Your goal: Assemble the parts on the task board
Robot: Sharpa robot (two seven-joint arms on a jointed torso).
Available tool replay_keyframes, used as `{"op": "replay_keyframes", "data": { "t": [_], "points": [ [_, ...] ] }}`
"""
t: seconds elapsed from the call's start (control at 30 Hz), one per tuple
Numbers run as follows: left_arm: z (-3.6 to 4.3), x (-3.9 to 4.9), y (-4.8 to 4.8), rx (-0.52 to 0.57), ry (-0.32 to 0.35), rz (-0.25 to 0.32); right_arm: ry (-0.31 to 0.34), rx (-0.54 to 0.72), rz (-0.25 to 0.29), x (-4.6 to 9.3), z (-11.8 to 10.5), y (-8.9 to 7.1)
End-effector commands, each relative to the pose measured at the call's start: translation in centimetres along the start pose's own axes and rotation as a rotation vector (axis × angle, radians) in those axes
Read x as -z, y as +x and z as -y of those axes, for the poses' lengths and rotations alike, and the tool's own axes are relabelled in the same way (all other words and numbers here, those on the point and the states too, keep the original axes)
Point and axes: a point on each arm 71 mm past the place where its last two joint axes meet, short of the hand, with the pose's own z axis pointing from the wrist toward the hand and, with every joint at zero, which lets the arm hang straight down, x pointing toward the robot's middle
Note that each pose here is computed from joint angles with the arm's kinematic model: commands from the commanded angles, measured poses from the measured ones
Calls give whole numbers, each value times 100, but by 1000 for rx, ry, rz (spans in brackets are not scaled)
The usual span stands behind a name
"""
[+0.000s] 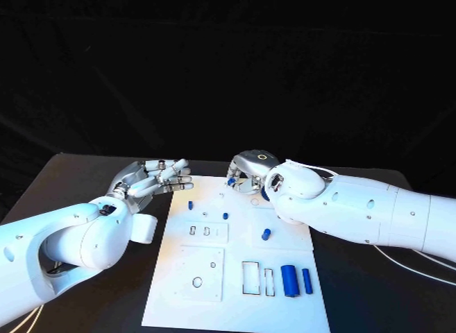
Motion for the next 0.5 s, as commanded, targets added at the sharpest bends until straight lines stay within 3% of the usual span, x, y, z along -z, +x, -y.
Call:
{"op": "replay_keyframes", "data": {
  "t": [0.03,0.5],
  "points": [
    [23,-1,30,6,11,-25,-7,-3,20,-32,-15,7],
    [42,-4,20,5,14,-25,-5,6,-7,-122,-64,70]
  ]
}}
